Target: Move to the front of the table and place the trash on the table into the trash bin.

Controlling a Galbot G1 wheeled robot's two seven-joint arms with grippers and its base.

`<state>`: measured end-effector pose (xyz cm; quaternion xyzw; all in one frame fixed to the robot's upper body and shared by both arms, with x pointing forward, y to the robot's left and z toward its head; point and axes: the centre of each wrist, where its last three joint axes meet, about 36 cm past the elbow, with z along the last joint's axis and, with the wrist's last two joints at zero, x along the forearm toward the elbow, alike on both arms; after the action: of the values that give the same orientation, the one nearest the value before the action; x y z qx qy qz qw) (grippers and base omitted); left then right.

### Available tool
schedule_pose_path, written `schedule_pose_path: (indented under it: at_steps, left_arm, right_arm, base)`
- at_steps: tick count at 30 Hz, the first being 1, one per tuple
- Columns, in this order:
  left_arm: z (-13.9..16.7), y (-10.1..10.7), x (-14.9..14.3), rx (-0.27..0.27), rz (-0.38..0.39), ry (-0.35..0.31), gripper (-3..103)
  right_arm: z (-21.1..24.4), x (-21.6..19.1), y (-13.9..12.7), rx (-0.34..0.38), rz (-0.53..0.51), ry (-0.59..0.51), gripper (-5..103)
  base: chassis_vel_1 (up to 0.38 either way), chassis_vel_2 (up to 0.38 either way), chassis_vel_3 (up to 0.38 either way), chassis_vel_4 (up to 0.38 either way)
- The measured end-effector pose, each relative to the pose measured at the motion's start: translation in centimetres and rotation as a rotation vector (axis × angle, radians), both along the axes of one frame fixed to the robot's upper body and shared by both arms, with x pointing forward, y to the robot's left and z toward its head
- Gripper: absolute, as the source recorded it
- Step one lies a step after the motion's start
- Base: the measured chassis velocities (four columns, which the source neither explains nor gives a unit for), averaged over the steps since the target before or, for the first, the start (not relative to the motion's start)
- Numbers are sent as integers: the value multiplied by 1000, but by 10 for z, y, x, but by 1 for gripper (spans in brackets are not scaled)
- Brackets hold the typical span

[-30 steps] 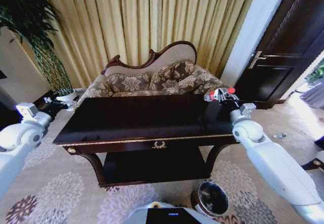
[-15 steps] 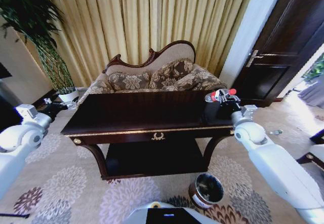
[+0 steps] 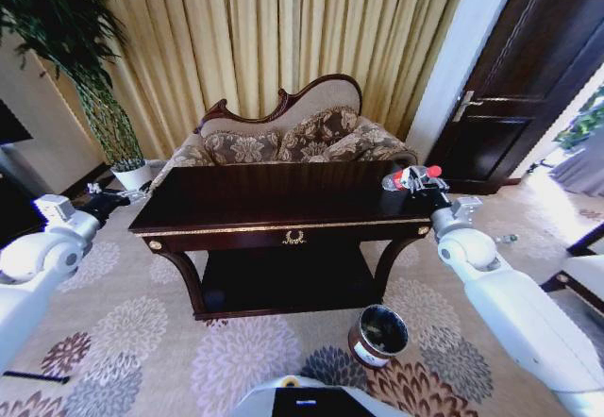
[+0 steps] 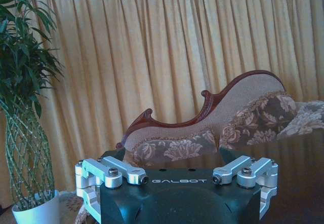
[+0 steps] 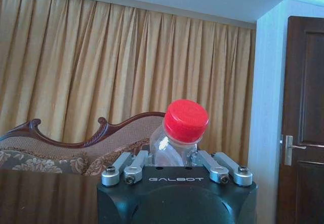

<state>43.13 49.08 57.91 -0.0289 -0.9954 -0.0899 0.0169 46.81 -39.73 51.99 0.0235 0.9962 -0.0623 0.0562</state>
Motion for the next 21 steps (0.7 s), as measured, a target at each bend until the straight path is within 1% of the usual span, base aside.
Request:
schedule_pose_path:
  at_steps: [8,14,19,21]
  left_arm:
    - [-1,0,0,-1,0,2,100]
    - [-6,-1,0,-13,-1,5,100]
    - [-10,-3,0,-18,-1,5,100]
    - [-13,-3,-1,-24,-1,4,100]
  right_arm:
    - [-2,-1,2,2,2,4,29]
    - [-8,-1,7,8,8,10,29]
    - [-19,-2,6,12,1,32,29]
    - [-36,-4,1,5,-8,66,29]
  base:
    - [236,-227,-248,238]
    - [257,-264,-256,258]
    - [116,-152,-146,114]
    - [2,-28,-34,19]
